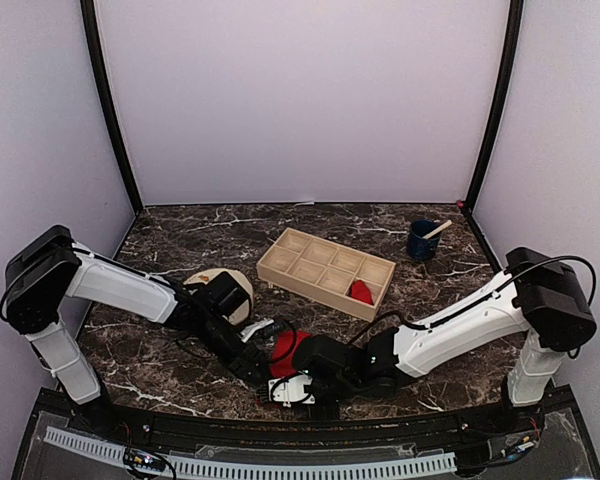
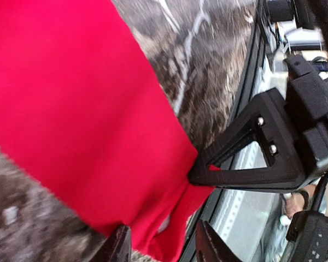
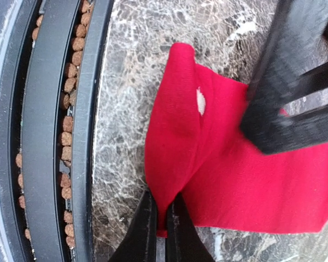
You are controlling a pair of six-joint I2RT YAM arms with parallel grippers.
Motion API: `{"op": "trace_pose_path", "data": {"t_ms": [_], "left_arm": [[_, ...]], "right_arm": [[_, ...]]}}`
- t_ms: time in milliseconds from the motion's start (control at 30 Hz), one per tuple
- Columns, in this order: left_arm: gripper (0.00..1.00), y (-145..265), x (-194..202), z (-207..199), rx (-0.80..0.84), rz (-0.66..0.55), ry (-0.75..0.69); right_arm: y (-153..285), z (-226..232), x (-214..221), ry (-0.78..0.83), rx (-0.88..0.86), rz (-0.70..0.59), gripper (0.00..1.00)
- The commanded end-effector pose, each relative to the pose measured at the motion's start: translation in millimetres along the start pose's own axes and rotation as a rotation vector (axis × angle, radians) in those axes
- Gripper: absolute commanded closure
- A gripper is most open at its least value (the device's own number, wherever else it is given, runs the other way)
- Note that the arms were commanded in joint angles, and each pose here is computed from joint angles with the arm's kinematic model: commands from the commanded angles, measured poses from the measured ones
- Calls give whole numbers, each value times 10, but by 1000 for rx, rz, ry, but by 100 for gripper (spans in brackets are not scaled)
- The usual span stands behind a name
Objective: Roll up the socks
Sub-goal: Roll the sock at the center of the board.
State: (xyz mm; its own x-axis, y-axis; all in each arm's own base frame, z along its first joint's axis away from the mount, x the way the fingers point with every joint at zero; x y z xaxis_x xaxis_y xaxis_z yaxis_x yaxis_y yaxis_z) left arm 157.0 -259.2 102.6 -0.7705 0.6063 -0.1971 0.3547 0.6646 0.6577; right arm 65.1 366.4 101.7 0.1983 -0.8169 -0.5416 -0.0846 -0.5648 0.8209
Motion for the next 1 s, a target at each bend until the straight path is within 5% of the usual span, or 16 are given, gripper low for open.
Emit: {"op": "trace_pose_path", "data": {"t_ms": [0,633,967], "left_arm": [[56,170,-31,-67,-55,-120,-22],[50,418,167,-101,-203,-375,-106],[50,85,223,-360,-227,-292,-310]], "right_arm": [[-15,-87,62,-112,-84,20,100],[37,-540,175,-524,-504,-67,100],[76,-592,328,-661,-653,-96,100]]}}
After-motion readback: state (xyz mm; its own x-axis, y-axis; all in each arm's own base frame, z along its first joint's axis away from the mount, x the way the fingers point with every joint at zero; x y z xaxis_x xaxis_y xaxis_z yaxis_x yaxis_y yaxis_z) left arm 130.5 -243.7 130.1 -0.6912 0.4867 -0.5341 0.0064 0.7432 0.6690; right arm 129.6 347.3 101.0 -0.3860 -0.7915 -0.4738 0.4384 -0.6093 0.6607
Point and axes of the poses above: each gripper's point midway between its finger pads, its own y axis back along the fingers, its own z axis along the line the jaws close on, x = y × z, the point moved 10 cm from there along y, back along the fingers, and after that the axes turned 1 degree about y, right-handed, at the moved point
